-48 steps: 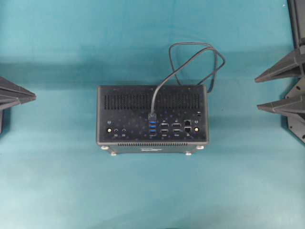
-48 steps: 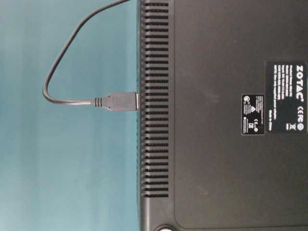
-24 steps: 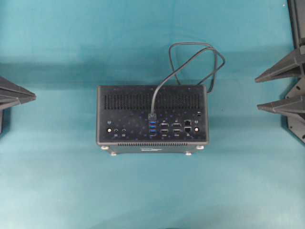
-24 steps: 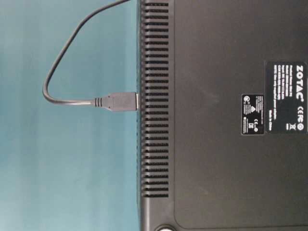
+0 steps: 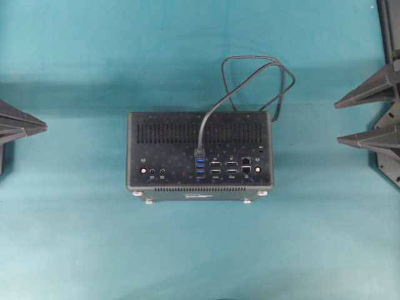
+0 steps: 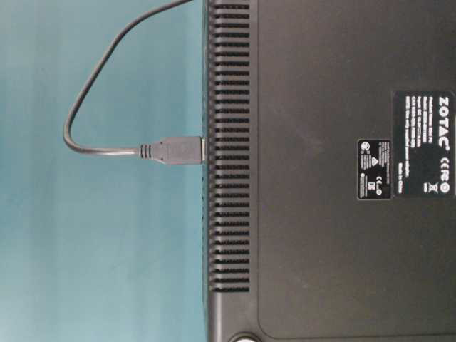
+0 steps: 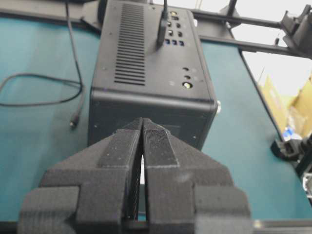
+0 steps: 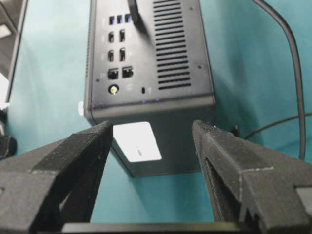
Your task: Insert the USB into the PC box with both arms.
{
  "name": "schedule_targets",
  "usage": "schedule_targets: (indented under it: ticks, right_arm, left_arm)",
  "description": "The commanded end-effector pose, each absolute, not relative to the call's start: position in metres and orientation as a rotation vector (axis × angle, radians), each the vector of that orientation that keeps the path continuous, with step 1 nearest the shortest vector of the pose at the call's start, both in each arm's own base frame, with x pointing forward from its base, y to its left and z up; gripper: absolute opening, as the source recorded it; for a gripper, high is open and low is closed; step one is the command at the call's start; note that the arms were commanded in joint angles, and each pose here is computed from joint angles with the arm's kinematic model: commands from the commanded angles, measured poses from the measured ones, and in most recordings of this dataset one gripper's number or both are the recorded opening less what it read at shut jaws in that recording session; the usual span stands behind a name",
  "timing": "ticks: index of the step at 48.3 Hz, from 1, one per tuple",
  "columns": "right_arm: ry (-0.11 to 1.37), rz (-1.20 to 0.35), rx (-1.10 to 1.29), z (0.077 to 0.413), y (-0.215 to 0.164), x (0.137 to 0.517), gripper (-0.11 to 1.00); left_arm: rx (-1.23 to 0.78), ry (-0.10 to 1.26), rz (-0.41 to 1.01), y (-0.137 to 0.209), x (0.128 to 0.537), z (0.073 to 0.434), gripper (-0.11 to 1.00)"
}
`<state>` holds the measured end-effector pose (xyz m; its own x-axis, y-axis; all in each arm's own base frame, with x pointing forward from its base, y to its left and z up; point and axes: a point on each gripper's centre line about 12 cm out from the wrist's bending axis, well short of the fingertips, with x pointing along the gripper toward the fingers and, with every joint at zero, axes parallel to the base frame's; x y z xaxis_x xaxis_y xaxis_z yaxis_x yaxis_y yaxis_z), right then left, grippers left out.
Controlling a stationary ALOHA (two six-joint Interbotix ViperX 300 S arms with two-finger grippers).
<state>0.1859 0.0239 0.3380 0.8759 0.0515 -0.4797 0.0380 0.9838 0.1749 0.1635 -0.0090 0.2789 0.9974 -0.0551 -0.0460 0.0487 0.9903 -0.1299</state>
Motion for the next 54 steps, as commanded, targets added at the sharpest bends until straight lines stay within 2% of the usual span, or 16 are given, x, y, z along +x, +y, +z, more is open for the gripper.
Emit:
schedule_targets:
  ticks: [1,54]
  right_arm:
    - [0.496,0.012,0.174,0.3411,0.0244,0.1871,0.74]
    - [0.499,0.011,0.173,0.3408,0.0243,0.1869,0.74]
  left_arm:
    - [-0.127,0.025,-0.054,-0.0091,0.1653,0.2888,0.0]
    - [-0.125,0.037,-0.053,-0.0092,0.1657,0.2853,0.0]
